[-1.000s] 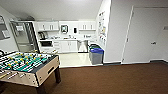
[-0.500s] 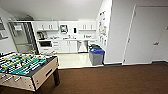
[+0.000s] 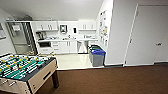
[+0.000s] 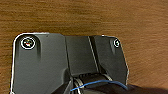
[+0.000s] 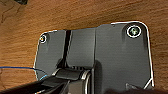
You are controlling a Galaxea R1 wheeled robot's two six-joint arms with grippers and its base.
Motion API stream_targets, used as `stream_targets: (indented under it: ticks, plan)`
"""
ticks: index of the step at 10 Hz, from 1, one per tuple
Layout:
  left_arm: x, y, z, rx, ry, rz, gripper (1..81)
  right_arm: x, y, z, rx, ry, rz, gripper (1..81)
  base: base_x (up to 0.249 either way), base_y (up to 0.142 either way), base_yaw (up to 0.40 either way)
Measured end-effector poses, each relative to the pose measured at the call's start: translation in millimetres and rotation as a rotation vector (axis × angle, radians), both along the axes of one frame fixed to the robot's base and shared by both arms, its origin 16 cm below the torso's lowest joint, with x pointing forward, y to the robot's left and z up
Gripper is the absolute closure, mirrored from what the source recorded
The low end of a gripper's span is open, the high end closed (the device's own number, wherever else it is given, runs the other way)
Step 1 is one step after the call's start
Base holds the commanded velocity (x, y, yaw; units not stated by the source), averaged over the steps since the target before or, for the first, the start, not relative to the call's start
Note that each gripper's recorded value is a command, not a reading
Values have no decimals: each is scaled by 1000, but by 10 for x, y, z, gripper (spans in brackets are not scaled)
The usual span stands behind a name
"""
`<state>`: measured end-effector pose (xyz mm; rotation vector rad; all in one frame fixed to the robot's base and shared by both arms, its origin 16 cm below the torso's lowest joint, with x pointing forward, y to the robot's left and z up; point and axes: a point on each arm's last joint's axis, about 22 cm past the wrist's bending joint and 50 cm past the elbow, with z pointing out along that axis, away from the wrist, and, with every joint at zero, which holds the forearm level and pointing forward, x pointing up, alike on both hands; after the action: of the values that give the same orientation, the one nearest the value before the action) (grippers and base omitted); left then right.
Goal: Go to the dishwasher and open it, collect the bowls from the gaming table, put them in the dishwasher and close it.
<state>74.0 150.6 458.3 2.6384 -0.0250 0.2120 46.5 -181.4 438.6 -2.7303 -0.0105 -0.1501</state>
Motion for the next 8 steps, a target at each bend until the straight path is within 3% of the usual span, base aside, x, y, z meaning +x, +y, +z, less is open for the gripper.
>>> stream_targets:
  ticks: [5,8]
  plan:
    - [2,28,-4,4,0,0,10,2,31,1,3,0,0,10,167,71,0]
    - [4,73,-8,9,0,1,10,-4,73,4,8,0,1,10,175,0,0]
